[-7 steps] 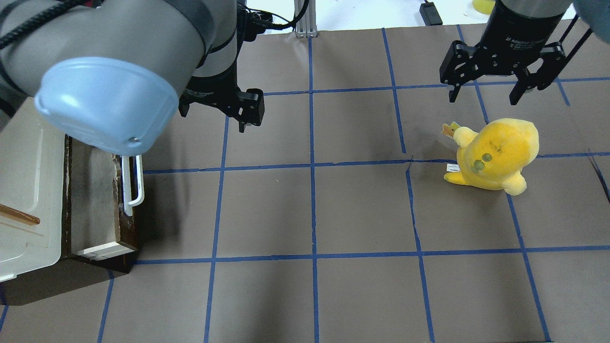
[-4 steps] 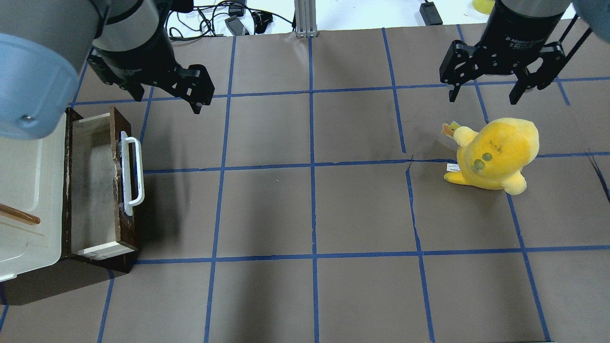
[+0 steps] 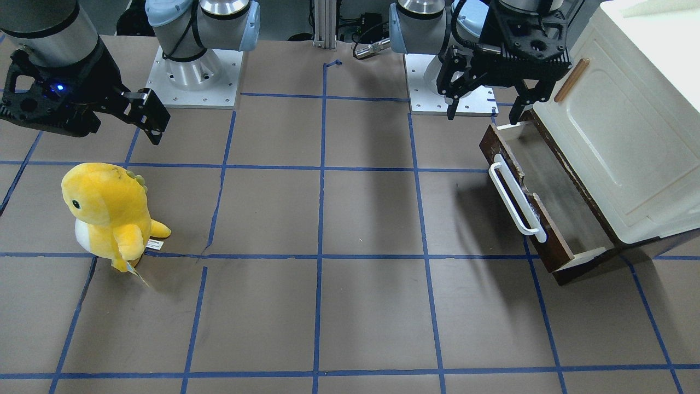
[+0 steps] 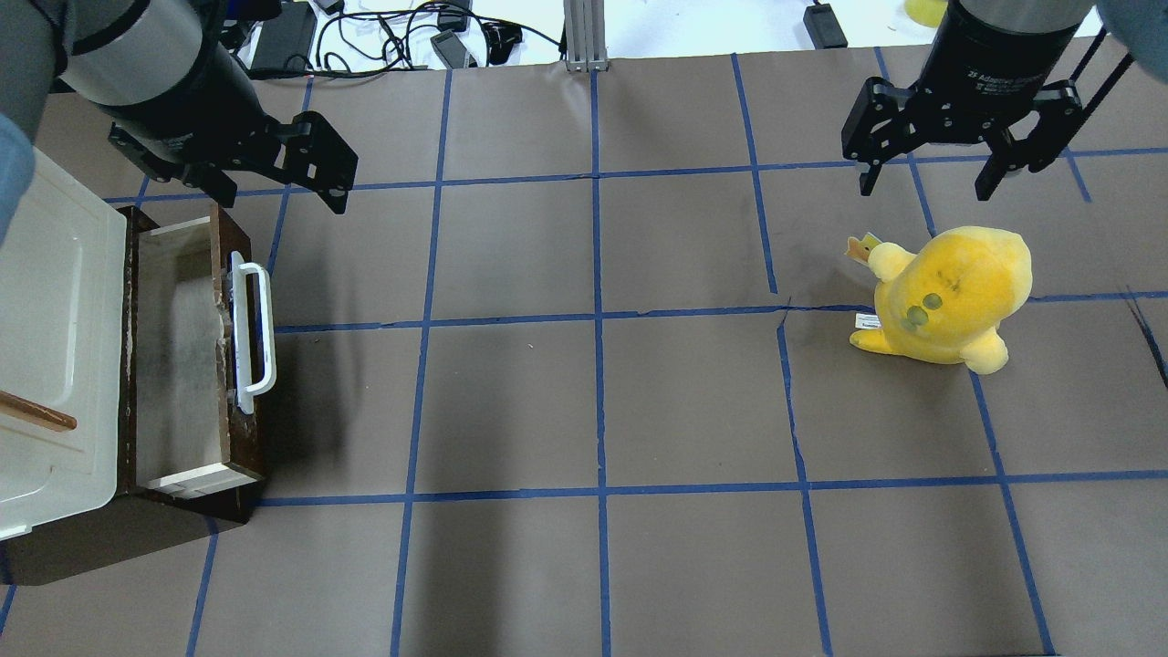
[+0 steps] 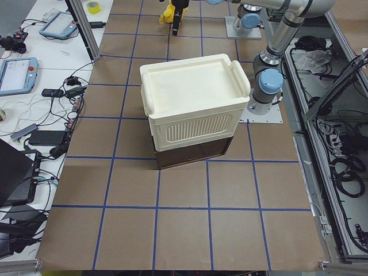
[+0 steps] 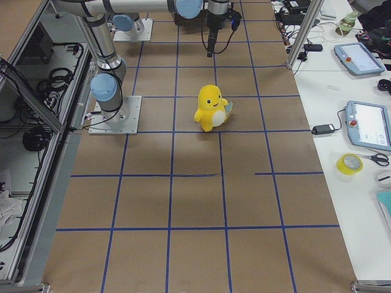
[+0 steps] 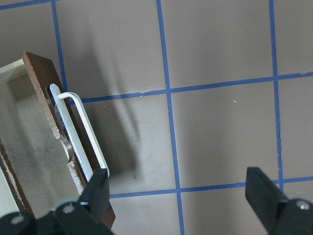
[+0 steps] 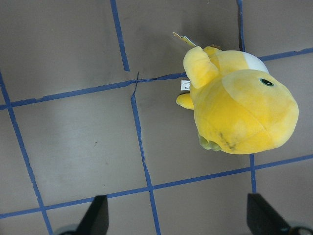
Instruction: Pull drawer sideways
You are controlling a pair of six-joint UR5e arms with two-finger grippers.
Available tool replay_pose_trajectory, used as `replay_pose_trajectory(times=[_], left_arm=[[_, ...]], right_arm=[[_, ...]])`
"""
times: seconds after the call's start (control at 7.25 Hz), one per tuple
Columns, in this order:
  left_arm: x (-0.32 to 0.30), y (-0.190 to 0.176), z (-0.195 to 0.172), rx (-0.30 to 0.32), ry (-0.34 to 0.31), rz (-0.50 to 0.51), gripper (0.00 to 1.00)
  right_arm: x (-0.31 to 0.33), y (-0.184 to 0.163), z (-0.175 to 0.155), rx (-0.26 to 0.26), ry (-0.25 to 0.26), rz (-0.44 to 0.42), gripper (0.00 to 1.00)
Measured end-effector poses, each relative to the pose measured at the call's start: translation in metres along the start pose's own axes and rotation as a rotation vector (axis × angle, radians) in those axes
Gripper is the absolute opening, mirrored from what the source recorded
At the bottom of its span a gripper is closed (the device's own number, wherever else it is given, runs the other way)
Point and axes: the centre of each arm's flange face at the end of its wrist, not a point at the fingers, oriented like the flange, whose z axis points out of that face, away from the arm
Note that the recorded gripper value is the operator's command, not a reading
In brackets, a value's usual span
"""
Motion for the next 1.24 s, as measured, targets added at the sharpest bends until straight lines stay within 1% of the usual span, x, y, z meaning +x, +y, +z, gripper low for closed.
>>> replay_pose_trajectory(times=[0.14, 0.28, 0.69, 1.24], left_arm=[[0.0002, 0.0034, 0.0019, -0.002, 0.024, -0.002, 1.00], [0.0011, 0.0057, 0.0018, -0.001, 0.033, -0.003, 1.00], [-0.0015, 0.0077, -0.0032, 0.008, -0.003, -0.003, 1.00], [-0.0022, 0.0061, -0.0061, 0.033, -0.011, -0.005, 1.00]], right_arm=[[0.0000, 0.0000, 0.0000, 0.000, 0.000, 0.000, 1.00], [0.0001, 0.0000, 0.0000, 0.000, 0.000, 0.000, 1.00], [0.0001, -0.0001, 0.0000, 0.000, 0.000, 0.000, 1.00], [0.0000, 0.0000, 0.0000, 0.000, 0.000, 0.000, 1.00]])
